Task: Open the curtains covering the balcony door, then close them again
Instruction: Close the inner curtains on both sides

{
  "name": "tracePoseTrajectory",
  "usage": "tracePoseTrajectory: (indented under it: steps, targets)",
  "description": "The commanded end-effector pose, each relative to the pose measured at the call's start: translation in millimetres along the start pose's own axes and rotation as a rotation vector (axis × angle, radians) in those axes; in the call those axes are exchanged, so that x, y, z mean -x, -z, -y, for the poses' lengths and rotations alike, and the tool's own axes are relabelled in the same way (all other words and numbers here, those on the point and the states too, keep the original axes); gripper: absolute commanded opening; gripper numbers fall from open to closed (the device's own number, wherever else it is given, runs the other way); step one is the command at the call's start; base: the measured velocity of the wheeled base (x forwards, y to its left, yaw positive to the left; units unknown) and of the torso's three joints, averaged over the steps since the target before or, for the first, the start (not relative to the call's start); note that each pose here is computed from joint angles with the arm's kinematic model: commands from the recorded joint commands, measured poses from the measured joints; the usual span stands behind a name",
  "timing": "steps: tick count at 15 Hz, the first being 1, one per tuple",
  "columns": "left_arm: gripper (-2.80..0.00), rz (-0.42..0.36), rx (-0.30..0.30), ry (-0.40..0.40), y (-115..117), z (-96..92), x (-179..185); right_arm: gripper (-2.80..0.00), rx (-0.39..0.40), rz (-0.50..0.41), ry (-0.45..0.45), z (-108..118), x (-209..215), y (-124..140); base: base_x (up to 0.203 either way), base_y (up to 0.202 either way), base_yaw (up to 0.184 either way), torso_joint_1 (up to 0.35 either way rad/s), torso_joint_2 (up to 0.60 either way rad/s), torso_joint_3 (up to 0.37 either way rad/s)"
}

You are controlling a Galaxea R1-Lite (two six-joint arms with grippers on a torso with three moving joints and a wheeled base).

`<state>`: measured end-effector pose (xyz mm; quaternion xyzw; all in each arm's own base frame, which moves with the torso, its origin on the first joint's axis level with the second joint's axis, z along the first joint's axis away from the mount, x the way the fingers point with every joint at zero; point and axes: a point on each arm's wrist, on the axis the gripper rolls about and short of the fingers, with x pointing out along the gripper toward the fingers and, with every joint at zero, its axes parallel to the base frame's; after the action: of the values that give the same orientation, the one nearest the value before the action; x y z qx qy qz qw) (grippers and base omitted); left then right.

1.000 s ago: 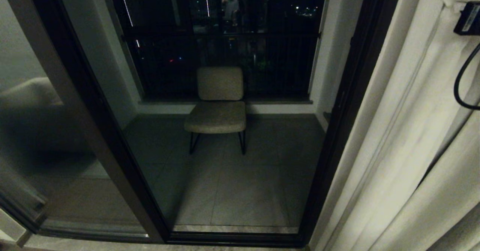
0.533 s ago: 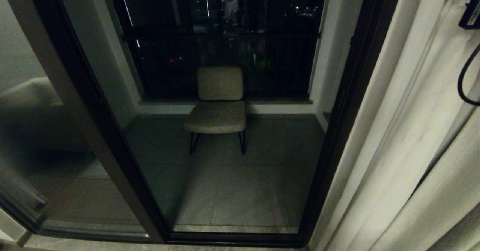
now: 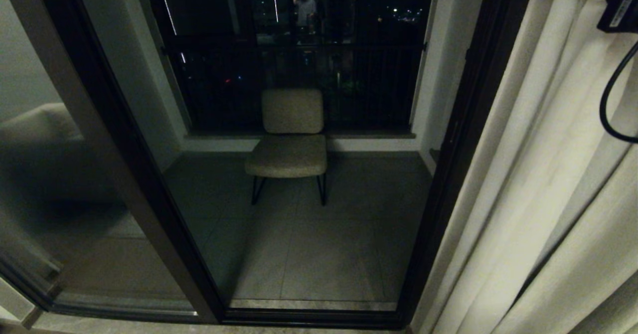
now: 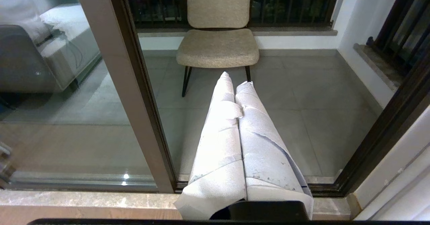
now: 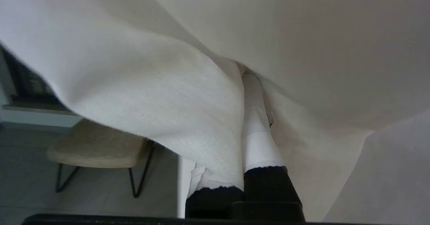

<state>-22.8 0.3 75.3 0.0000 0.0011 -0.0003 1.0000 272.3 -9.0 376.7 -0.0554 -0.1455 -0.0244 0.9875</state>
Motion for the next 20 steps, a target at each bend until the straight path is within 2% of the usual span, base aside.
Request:
tracePoseTrajectory:
  steps: [1,5,20]
  targets:
    - [-2.8,0.001,0.0,-0.001,0.0,0.0,0.0,-2.8,-0.012,0.018,-0.021,-10.8,5.6,-7.0,0.0,0.0,0.0,0.0,0.0,0.0]
    - [-2.8,0.001,0.0,-0.001,0.0,0.0,0.0,-2.8,-0.008,0.008,-0.035,-29.1,9.8,-8.2,0.0,0.0,0.0,0.0,0.0,0.0]
    - [-2.8,0.001,0.0,-0.001,0.0,0.0,0.0,-2.8,0.012,-0.035,-0.015,-27.2,35.1,0.4,0.0,0.0,0.0,0.0,0.0,0.0]
